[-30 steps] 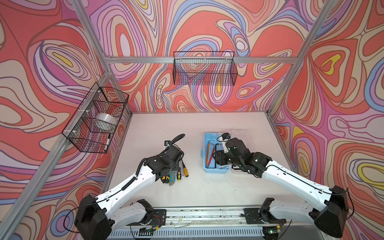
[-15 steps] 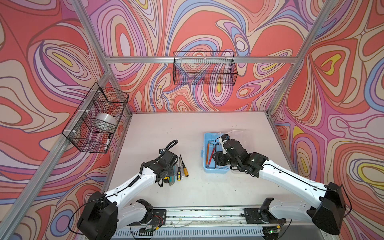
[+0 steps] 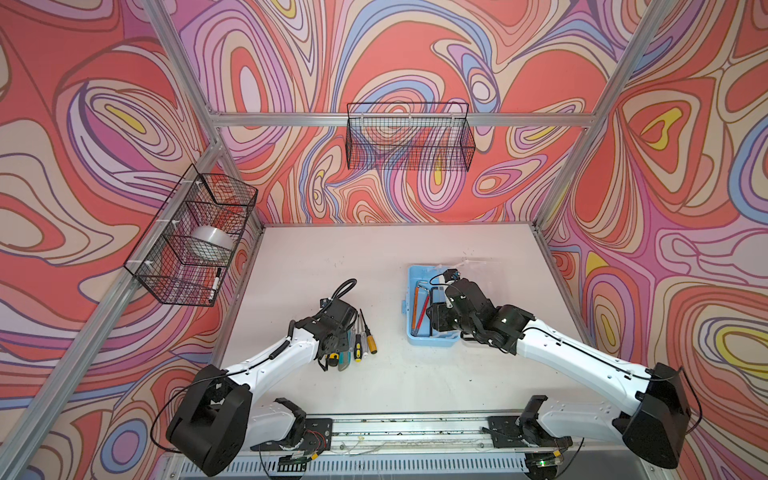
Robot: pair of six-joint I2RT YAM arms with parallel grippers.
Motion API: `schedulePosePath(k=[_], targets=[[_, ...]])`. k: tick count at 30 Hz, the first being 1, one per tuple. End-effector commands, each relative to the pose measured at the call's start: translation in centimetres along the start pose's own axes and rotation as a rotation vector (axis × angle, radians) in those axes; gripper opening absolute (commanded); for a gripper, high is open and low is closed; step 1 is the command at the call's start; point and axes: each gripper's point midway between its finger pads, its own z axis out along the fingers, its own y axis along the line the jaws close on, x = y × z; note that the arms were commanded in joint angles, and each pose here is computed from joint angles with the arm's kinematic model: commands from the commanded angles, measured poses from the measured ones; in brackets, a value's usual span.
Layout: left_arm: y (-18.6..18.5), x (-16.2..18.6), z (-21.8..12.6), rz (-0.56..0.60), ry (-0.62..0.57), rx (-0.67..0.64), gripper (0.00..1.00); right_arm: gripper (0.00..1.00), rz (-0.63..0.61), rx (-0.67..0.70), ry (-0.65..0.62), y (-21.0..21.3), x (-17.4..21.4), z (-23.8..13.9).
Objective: Pack the tool kit
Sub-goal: 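Close the left gripper on the yellow-black utility knife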
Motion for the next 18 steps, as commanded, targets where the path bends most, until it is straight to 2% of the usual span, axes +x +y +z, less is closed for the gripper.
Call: schedulePosePath(k=[1, 9, 18], targets=[[-0.5, -0.7, 0.1, -0.035, 0.006, 0.001, 0.52, 0.54, -0.004, 0.02, -0.006, -0.3, 0.2, 0.5], [-0.6, -0.2, 1.5, -0.066, 0.052, -0.026, 0.48, 0.54, -0.012, 0.043, -0.007, -0.8, 0.4, 0.7], [0.1, -0.4, 1.1, -0.085, 0.034, -0.033, 0.47, 0.54, -0.014, 0.053, 0.001, -1.1, 0.7, 1.2]])
